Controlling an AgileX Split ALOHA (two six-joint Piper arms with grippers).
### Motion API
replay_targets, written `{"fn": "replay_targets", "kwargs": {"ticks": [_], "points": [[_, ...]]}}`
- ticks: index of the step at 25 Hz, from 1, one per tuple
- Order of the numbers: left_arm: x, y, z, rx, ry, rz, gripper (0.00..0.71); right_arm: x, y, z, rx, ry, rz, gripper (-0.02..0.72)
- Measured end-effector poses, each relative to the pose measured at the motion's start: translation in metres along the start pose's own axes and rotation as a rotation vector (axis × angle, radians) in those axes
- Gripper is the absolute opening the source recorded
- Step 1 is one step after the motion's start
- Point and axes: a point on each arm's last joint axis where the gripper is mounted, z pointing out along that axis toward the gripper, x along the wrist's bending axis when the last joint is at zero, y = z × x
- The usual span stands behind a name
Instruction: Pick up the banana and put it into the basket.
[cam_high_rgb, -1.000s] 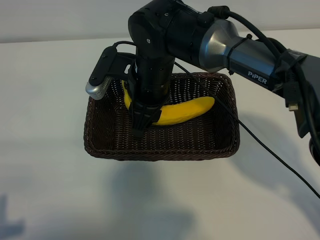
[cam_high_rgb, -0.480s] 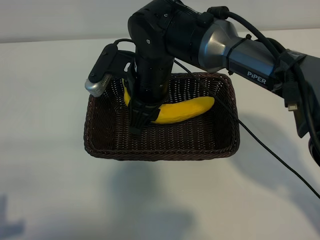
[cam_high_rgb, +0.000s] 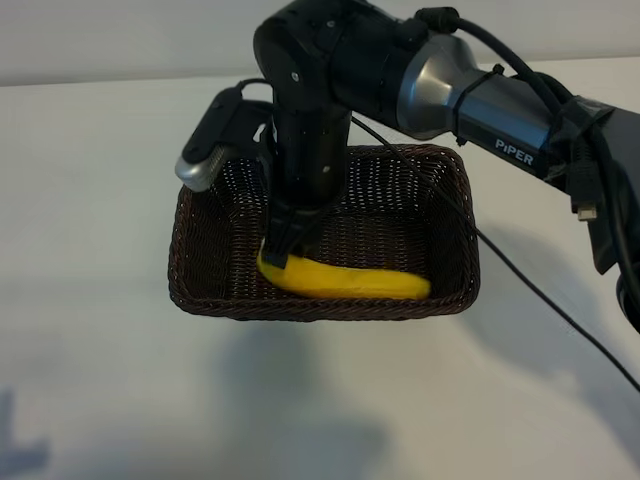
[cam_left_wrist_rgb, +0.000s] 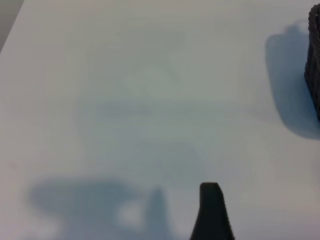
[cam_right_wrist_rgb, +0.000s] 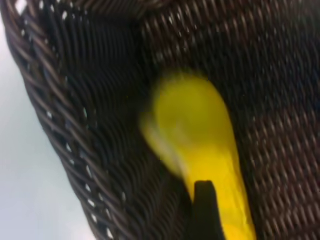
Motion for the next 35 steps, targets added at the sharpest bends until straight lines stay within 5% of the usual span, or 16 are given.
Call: {"fn": "replay_targets", "kwargs": {"ticks": [7,13,27,32,35], "points": [[0.000,0.000,0.000,0.000,0.000,0.001,0.548,-0.018,0.012,-0.038,-0.099,-0.080,0.015,0.549],[0.000,0.000,0.000,0.000,0.000,0.001,0.548,-0.076,-0.016,-0.044,-0.107,-0.126,0.143,0.548],[0.000,0.000,0.000,0.000,0.000,0.001,0.548,-0.225,-0.159,-0.067,-0.105,-0.234,0.798,0.547],[0.000,0.000,0.000,0.000,0.000,0.001,0.548,-0.246,-0.193,-0.073,-0.167,-0.183,1.067,0.547],[0.000,0.000,0.000,0.000,0.000,0.002,0.548,-0.249,-0.200,-0.075,-0.183,-0.169,1.141,0.547]]}}
